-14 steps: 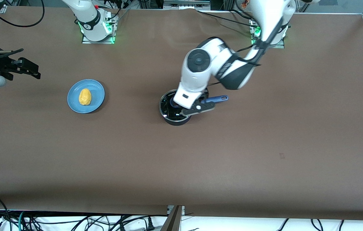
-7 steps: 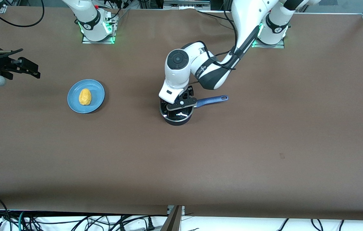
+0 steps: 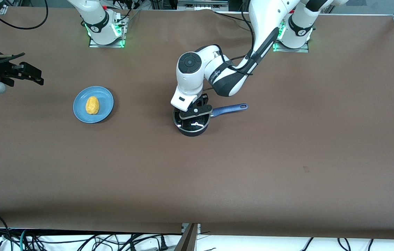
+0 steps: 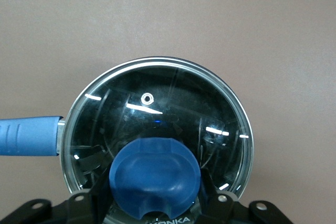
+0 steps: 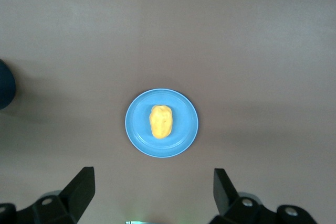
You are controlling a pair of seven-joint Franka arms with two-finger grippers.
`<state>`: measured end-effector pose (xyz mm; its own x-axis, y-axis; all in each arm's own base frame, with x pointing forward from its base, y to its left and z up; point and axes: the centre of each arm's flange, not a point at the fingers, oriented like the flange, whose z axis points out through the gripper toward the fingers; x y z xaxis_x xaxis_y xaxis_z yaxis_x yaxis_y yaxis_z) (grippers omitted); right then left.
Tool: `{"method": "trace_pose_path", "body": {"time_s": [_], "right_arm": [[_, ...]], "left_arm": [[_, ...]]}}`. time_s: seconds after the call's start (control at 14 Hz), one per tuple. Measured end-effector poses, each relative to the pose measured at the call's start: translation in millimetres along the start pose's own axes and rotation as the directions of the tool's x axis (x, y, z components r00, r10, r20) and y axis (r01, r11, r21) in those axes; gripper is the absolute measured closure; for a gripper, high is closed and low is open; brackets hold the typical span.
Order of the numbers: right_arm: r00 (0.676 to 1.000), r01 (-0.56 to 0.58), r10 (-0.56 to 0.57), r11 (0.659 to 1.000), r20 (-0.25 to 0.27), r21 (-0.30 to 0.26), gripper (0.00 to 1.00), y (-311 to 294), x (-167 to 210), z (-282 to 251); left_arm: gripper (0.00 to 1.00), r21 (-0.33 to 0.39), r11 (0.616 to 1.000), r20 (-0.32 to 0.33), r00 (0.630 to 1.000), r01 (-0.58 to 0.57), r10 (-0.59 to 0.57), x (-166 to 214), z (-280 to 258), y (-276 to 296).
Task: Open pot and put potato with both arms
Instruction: 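Lower the left gripper and grasp the blue knob of the lid, then lift the lid off with the left gripper while the right gripper grasps the potato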
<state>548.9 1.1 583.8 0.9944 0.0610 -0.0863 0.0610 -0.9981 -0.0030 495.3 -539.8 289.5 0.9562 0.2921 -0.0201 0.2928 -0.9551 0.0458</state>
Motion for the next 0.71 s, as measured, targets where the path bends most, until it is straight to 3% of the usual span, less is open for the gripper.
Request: {"method": "trace_pose_path", "body": {"time_s": [0.43,0.71], "right_arm": [[1.0,0.0,0.0,1.0,0.0,0.0,0.0,0,0,0],[1.0,0.0,0.0,1.0,0.002,0.0,0.0,0,0,0]], "left_arm": [[0.34,-0.014,1.0,-0.016,1.0,0.015,-0.015,15,-17,-3],[0.34,0.001,1.0,-0.048,0.999,-0.015,0.016,72,-74,-40]]}}
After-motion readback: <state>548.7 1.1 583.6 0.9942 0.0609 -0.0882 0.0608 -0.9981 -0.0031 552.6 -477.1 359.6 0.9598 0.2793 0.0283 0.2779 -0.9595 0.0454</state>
